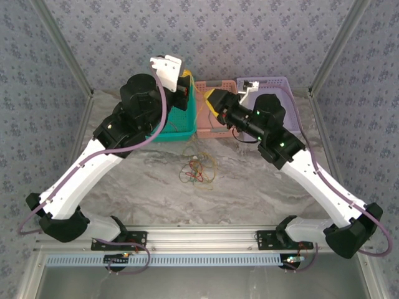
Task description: Untangle the cables
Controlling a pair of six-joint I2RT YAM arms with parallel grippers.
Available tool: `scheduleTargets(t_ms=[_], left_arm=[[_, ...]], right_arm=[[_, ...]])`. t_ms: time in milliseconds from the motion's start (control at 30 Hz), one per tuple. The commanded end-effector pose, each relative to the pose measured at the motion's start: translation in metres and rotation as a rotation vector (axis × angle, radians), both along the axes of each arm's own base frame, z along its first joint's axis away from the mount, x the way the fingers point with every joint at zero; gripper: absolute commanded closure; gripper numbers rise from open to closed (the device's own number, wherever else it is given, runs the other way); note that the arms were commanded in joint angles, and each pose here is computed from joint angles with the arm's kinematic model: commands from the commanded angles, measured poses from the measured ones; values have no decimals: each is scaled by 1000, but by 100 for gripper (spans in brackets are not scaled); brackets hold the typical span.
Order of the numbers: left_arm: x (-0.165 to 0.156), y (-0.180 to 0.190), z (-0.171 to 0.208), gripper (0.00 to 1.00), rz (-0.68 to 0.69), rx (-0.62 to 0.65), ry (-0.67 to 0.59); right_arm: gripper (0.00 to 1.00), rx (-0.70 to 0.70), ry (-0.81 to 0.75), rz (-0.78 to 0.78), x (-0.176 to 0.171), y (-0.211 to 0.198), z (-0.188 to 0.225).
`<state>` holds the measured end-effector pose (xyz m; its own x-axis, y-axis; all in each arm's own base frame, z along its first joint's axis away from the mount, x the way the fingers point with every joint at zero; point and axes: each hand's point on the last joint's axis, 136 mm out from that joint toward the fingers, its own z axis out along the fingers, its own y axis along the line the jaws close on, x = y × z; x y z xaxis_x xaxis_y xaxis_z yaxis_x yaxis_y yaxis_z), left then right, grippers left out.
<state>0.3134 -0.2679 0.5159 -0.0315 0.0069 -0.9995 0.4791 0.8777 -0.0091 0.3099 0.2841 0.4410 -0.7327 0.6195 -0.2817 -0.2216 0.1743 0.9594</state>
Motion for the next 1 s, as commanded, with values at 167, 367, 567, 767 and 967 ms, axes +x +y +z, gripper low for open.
scheduleTargets(t_ms=[167, 367, 567, 767, 967], left_arm=[[-11, 3, 17, 100, -22, -43, -30], [-12, 0, 16, 100, -34, -43, -27], [-13, -5, 10, 100, -53, -34, -17], [-19, 1, -10, 50, -54, -49, 33], [-37, 27, -65, 28, -32, -139, 139]], right_arm=[[73, 38, -16, -6, 5, 1, 12], [92, 40, -17, -8, 8, 0, 12], [100, 42, -38, -27, 5, -11, 19], [100, 5, -61, -13, 1, -26, 32], [100, -20, -64, 3, 0, -40, 37]])
